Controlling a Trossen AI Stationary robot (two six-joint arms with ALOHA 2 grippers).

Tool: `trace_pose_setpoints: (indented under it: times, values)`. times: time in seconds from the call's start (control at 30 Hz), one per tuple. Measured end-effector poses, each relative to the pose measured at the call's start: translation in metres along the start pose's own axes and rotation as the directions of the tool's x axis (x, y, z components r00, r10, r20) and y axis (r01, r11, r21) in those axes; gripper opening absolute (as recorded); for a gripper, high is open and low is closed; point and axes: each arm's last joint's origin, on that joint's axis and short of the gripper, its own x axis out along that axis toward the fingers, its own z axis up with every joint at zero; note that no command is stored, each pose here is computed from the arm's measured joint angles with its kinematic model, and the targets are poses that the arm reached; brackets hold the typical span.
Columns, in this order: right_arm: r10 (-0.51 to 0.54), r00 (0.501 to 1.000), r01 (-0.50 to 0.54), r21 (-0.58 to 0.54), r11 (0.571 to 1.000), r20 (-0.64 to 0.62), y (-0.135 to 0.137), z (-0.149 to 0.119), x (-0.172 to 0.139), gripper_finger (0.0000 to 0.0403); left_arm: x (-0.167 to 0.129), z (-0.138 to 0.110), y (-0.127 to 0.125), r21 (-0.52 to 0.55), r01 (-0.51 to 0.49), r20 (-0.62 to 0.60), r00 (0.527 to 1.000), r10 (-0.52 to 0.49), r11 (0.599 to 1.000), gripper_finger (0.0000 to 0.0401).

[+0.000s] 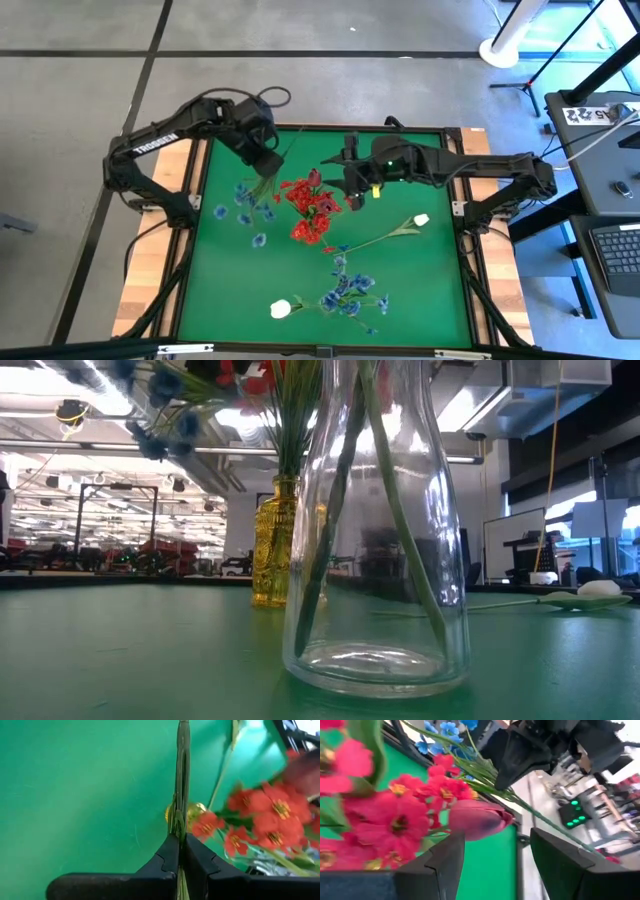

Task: Sort flowers into vase by color
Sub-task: Put the blue flowers into the transparent vase

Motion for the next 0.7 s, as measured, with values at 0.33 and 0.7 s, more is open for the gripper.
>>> trace_pose_setpoints:
  times: [0.33, 0.7]
  values:
    - [-0.214, 0.971, 0.183, -0.241, 0.953, -0.11, -0.008, -0.001, -0.001, 0.0225, 0.002, 0.018, 0.017, 0.028, 0.058, -0.001, 0.998, -0.058, 0.998, 0.0004]
    - [-0.329, 0.918, 0.199, -0.462, 0.864, -0.22, -0.034, -0.022, -0.003, 0.0225, 0.002, 0.028, 0.026, 0.043, 0.128, 0.011, 0.992, -0.129, 0.991, 0.0002]
